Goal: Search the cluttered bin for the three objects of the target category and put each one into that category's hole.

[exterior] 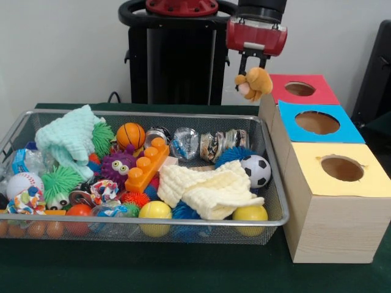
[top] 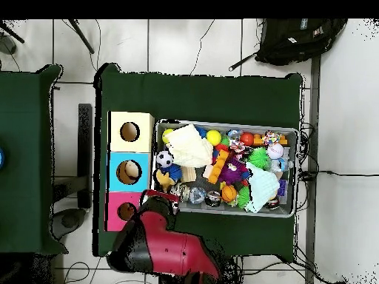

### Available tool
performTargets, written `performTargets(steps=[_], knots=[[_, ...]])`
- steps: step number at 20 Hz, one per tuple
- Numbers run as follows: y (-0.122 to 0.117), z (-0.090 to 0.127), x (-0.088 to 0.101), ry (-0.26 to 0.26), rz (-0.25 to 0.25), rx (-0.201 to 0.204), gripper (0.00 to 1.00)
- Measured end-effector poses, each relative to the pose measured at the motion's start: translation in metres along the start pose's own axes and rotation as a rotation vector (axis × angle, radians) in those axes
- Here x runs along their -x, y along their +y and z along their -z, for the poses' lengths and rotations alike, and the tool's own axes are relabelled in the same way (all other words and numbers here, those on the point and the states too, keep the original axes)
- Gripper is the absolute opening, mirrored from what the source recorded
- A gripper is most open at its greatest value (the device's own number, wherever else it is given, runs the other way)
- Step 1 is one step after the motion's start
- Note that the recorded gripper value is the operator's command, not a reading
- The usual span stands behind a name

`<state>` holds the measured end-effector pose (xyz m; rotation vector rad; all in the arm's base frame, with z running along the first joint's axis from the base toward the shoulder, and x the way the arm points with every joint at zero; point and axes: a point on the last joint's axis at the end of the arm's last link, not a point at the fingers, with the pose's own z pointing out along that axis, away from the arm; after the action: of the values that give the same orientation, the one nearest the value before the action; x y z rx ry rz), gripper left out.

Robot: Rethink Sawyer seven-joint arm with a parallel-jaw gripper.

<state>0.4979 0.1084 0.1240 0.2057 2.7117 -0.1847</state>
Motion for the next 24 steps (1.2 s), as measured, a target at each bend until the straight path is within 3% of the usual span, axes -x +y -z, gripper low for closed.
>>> performTargets(steps=[7, 12, 20, 24], knots=[[0.017, 0.028, -0.008, 0.002, 0.006, 0.009, 0.0], [0.043, 0.05, -0.022, 0.001, 0.027, 0.021, 0.0], [0.093, 0.077, -0.059, 0.006, 0.073, 0.051, 0.0], [0.105, 0.081, -0.074, 0.02, 0.083, 0.054, 0.0]])
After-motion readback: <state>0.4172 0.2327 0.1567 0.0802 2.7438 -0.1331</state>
